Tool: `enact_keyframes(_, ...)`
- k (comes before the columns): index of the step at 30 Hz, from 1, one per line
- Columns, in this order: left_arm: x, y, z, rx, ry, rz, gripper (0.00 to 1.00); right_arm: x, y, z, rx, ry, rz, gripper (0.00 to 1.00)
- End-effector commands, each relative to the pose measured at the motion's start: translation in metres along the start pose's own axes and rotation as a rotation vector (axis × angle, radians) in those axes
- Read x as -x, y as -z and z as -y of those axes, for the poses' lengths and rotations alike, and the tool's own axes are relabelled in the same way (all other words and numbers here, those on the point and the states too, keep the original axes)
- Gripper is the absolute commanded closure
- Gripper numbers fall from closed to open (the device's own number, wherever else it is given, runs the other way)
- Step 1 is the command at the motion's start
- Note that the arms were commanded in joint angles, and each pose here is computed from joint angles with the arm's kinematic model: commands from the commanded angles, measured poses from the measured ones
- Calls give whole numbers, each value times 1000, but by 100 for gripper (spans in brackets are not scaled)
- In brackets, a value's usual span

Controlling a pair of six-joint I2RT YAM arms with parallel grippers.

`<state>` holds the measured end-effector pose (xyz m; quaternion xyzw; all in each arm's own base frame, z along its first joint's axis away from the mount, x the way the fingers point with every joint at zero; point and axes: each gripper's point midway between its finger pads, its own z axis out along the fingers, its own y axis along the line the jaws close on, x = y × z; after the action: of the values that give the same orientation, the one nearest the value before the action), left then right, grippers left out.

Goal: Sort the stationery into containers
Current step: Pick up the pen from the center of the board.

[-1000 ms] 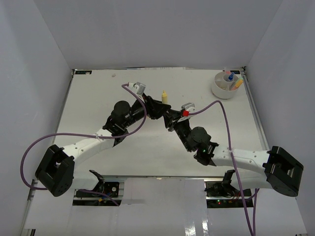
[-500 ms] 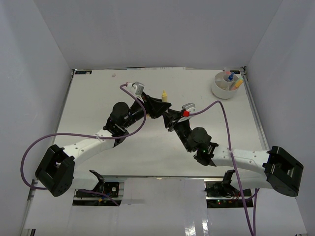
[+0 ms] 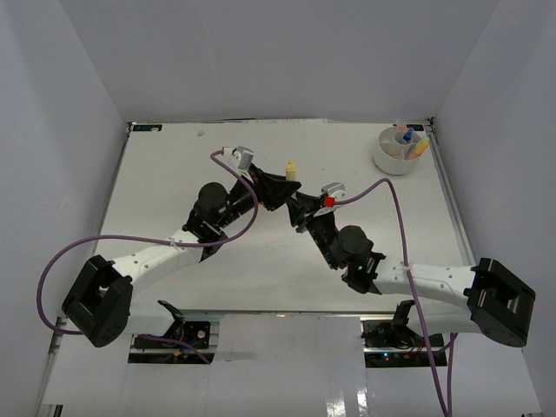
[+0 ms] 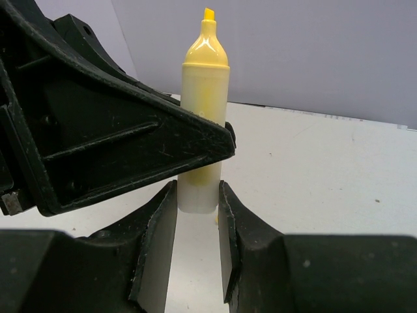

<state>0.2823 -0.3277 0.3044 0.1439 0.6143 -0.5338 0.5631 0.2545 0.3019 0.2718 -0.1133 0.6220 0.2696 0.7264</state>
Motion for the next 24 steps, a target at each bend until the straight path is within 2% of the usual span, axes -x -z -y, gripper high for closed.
enact_keyframes(1,-7,1,8,-32,4,-14,61,19,-1,-1,-9,-43,69,92)
enact_keyframes(6,-6,1,10,-44,-3,-10,77,17,-1,-2,-5,-40,64,92)
enact_keyframes(10,-6,2,8,-32,-28,-14,83,15,1,1,-8,-34,58,92)
enact_keyframes(12,-5,4,8,-28,-39,-12,85,11,2,0,-5,-25,43,87)
enact_keyframes(13,-4,5,7,-19,-45,-8,87,9,3,0,-3,-19,33,83)
enact_keyframes(14,-4,6,6,-12,-60,-14,87,6,4,1,0,-15,16,74)
enact_keyframes(16,-3,6,4,1,-75,-20,87,1,6,0,9,-13,-3,67)
enact_keyframes(18,-1,8,-1,27,-106,-24,88,-5,9,2,7,-4,-33,53)
enact_keyframes(19,0,8,-4,39,-113,-26,88,-7,11,2,12,-2,-44,41)
enact_keyframes(21,6,12,-15,84,-122,-25,89,-11,13,3,11,2,-64,31)
enact_keyframes(22,8,13,-20,100,-123,-30,90,-17,15,4,15,13,-93,23)
enact_keyframes(24,16,18,-39,162,-122,-40,90,-21,16,3,26,20,-124,14)
